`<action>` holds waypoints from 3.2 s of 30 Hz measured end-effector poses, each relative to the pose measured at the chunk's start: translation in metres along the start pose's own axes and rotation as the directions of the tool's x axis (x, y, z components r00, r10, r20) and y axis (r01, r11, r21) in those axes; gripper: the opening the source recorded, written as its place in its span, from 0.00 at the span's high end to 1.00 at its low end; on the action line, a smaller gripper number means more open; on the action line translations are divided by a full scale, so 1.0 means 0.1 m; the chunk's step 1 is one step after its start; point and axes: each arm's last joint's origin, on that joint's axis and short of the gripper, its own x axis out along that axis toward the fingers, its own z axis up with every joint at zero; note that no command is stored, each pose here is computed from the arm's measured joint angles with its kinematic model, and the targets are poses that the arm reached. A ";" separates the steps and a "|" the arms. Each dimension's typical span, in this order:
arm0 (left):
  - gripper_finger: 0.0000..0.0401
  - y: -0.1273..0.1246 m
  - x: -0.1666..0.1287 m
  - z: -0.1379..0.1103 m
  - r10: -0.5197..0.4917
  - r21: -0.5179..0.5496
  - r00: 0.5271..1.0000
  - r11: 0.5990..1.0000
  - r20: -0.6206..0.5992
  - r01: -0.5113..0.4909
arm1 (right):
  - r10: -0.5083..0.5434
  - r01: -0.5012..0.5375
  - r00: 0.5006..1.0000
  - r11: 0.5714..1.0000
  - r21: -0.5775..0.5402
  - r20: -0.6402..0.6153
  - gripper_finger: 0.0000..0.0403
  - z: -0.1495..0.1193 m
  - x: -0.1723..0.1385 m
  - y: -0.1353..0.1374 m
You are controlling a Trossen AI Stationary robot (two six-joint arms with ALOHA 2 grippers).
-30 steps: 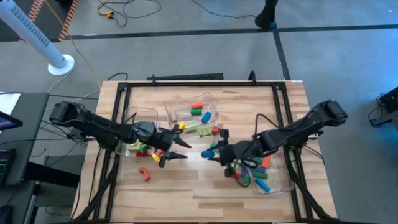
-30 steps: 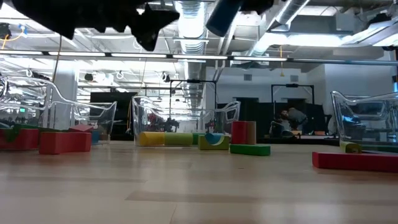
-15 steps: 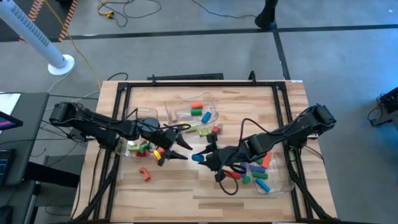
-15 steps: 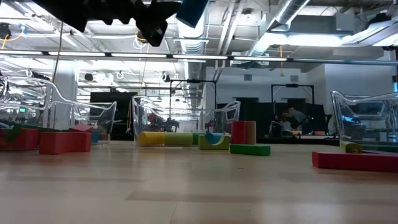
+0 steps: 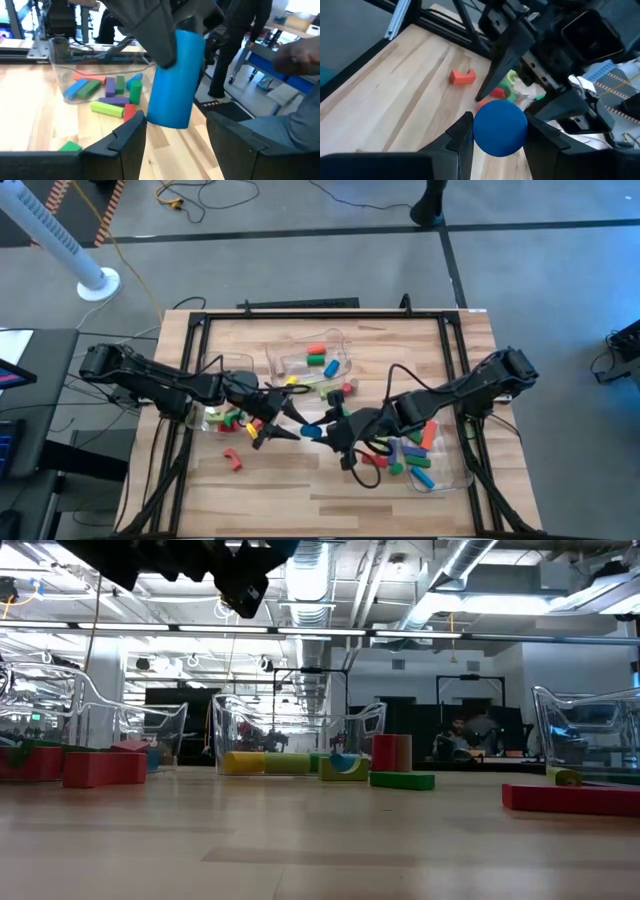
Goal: Sort blocks by size
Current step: Put the blue cylindrical block into the top transparent bin
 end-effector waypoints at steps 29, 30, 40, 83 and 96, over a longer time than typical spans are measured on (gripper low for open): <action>0.50 0.12 0.37 0.08 -0.037 0.050 0.996 0.998 -0.077 0.041 | 0.008 -0.006 0.998 0.999 0.032 -0.063 0.59 -0.07 0.01 -0.03; 0.51 0.12 0.37 0.08 -0.036 0.052 0.996 0.998 -0.076 0.040 | 0.008 -0.006 0.998 0.999 0.032 -0.066 0.59 -0.08 0.01 -0.03; 0.68 0.16 0.36 0.07 -0.019 0.088 0.996 0.996 -0.091 0.027 | 0.011 -0.007 0.997 0.999 0.046 -0.080 0.59 -0.09 0.01 -0.03; 0.67 1.53 -0.58 -0.30 0.557 0.036 0.691 0.790 -0.462 -0.612 | 0.165 0.073 0.800 0.928 0.366 -0.577 0.34 -0.69 -0.30 0.55; 0.65 1.54 -0.56 -0.35 0.516 0.006 0.707 0.810 -0.483 -0.587 | 0.176 0.103 0.786 0.908 0.406 -0.593 0.34 -0.82 -0.26 0.58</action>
